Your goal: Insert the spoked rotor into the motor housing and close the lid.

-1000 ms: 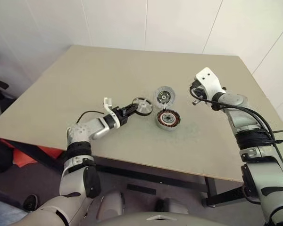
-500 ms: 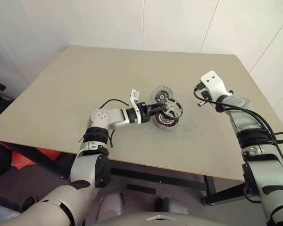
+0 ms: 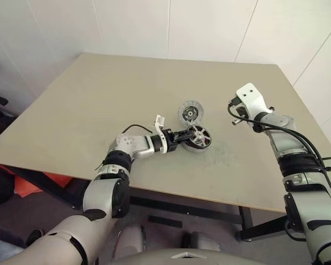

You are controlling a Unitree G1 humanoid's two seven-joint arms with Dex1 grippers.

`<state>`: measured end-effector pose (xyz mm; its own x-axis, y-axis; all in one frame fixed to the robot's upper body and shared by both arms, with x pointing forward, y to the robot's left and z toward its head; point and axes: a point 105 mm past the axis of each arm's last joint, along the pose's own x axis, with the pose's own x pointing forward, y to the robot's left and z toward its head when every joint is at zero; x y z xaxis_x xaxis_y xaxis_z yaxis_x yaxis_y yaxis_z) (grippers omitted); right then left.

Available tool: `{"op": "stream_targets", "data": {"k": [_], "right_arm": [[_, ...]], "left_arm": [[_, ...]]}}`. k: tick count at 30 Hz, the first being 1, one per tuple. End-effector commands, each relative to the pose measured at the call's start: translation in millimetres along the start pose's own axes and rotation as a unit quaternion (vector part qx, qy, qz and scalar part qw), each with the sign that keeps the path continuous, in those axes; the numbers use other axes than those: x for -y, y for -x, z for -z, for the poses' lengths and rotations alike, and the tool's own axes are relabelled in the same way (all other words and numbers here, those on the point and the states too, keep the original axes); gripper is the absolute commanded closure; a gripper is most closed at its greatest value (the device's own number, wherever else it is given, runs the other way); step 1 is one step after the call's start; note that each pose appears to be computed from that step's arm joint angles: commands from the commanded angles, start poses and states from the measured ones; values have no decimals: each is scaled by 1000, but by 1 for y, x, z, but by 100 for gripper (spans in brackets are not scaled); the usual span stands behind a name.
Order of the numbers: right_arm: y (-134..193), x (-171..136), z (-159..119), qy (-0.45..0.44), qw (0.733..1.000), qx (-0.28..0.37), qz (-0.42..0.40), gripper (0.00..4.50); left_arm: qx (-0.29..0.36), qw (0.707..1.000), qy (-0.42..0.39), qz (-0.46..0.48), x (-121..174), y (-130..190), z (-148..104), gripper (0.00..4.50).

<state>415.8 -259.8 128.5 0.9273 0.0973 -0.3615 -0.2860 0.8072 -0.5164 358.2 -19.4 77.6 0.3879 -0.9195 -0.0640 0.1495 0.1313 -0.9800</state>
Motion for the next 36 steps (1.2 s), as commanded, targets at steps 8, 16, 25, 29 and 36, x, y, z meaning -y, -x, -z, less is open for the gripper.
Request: {"op": "stream_targets", "data": {"k": [8, 16, 25, 29, 36], "right_arm": [[4, 8, -21, 15, 999, 32, 7, 450], [3, 3, -22, 17, 999, 35, 1, 450], [3, 3, -26, 19, 999, 42, -2, 450], [18, -25, -58, -9, 990, 109, -87, 450], [52, -91, -48, -4, 964, 110, -244, 450]], "left_arm": [[24, 1000, -10, 6, 4, -7, -10, 408], [32, 999, -37, -19, -1, -1, -19, 285], [71, 994, -86, -3, 19, 45, -53, 285], [93, 987, -127, -11, 26, 71, -58, 285], [137, 957, -247, -63, 30, 100, -56, 285]]}}
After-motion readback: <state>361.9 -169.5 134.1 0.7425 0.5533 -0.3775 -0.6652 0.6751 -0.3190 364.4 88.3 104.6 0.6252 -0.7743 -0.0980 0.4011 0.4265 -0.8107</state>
